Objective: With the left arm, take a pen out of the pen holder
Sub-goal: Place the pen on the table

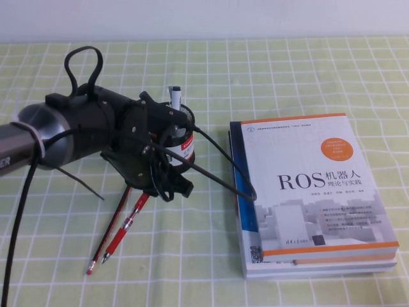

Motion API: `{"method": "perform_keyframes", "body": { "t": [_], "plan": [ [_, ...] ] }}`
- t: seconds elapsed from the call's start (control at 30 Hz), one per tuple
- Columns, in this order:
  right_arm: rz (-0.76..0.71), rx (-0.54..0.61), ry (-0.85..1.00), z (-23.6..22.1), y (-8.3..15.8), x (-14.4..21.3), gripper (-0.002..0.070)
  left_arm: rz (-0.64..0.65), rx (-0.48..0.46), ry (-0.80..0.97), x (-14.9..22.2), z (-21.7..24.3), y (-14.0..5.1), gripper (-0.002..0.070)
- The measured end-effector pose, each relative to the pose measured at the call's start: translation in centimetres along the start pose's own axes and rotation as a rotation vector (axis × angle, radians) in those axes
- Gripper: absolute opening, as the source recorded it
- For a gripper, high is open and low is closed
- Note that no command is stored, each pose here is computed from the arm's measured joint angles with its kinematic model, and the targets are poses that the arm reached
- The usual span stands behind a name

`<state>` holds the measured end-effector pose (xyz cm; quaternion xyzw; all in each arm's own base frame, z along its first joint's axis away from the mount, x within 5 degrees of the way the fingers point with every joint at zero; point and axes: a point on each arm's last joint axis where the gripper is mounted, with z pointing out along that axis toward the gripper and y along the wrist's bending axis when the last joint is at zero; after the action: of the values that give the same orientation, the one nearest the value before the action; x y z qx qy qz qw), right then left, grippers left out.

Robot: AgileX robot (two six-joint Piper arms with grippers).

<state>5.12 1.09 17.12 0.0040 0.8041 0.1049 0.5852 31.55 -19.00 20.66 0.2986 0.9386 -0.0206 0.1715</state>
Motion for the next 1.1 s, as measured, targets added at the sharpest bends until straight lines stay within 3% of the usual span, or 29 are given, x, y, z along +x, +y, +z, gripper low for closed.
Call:
{"method": "perform_keyframes", "body": {
  "t": [0.27,0.8,0.9,1.1],
  "plan": [
    [0.000,0.000,0.000,0.0,0.0,0.0,-0.0012,-0.023,-0.018,-0.018,-0.2,1.5,1.4,0.0039],
    [0.000,0.000,0.000,0.0,0.0,0.0,-0.0012,-0.027,-0.022,-0.049,-0.6,2.5,1.7,0.0043],
    [0.000,0.000,0.000,0.0,0.0,0.0,-0.0013,-0.027,-0.022,-0.047,-0.6,2.6,1.7,0.0079],
    [0.000,0.000,0.000,0.0,0.0,0.0,-0.0012,-0.027,-0.022,-0.047,-0.6,2.6,1.7,0.0280]
  ]
}}
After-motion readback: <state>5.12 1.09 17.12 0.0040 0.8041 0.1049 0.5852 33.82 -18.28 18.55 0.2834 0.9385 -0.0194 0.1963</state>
